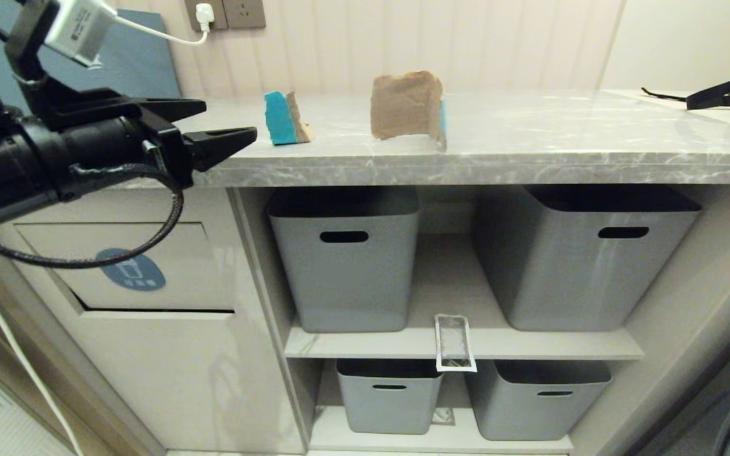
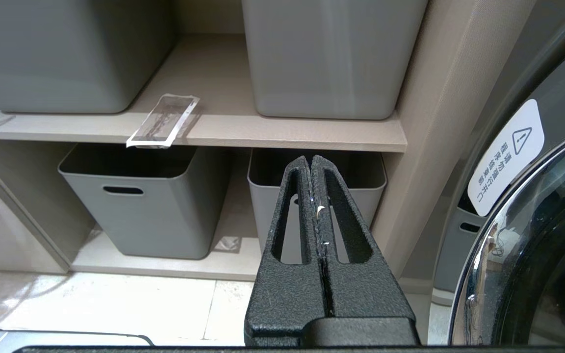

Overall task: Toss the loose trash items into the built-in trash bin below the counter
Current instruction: Pick up the garbage

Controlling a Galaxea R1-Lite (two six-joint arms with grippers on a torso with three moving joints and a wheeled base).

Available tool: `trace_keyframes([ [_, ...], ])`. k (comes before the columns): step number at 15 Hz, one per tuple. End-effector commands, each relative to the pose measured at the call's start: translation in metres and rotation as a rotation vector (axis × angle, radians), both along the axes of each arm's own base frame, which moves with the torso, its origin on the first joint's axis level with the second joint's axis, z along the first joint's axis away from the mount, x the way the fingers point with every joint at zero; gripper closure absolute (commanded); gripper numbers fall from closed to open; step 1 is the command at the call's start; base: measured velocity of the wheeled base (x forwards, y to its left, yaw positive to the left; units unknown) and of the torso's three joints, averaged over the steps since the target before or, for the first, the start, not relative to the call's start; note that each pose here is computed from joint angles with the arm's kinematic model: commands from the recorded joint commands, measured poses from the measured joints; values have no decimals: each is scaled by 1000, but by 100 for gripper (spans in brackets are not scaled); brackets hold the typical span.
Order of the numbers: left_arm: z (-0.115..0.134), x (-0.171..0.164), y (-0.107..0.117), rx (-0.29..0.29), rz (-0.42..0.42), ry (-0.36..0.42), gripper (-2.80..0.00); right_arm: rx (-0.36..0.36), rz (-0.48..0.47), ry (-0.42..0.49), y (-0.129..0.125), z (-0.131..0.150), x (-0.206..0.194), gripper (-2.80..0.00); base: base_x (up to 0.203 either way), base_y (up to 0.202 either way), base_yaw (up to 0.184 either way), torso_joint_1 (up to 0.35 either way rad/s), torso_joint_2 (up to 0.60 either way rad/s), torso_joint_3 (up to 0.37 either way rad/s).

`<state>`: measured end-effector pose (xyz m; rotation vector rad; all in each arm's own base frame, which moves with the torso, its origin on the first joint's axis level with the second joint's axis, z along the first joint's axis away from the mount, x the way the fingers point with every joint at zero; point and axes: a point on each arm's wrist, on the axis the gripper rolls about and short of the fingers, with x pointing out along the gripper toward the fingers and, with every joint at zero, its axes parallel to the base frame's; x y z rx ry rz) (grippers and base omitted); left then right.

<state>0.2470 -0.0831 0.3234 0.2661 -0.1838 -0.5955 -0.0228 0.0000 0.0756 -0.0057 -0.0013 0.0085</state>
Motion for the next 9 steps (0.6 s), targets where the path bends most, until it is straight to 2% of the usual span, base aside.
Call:
trace_keyframes([
  [1,-7,26,-9,8,-4,26,-280,0,2,-2,0,0,0,0,0,0,0,0,0,0],
  [7,-5,58,-28,0,-33,18,-280,0,1,-2,0,0,0,0,0,0,0,0,0,0],
  [9,-6,59,-36,2,-54,18,-280,0,1,-2,0,0,0,0,0,0,0,0,0,0],
])
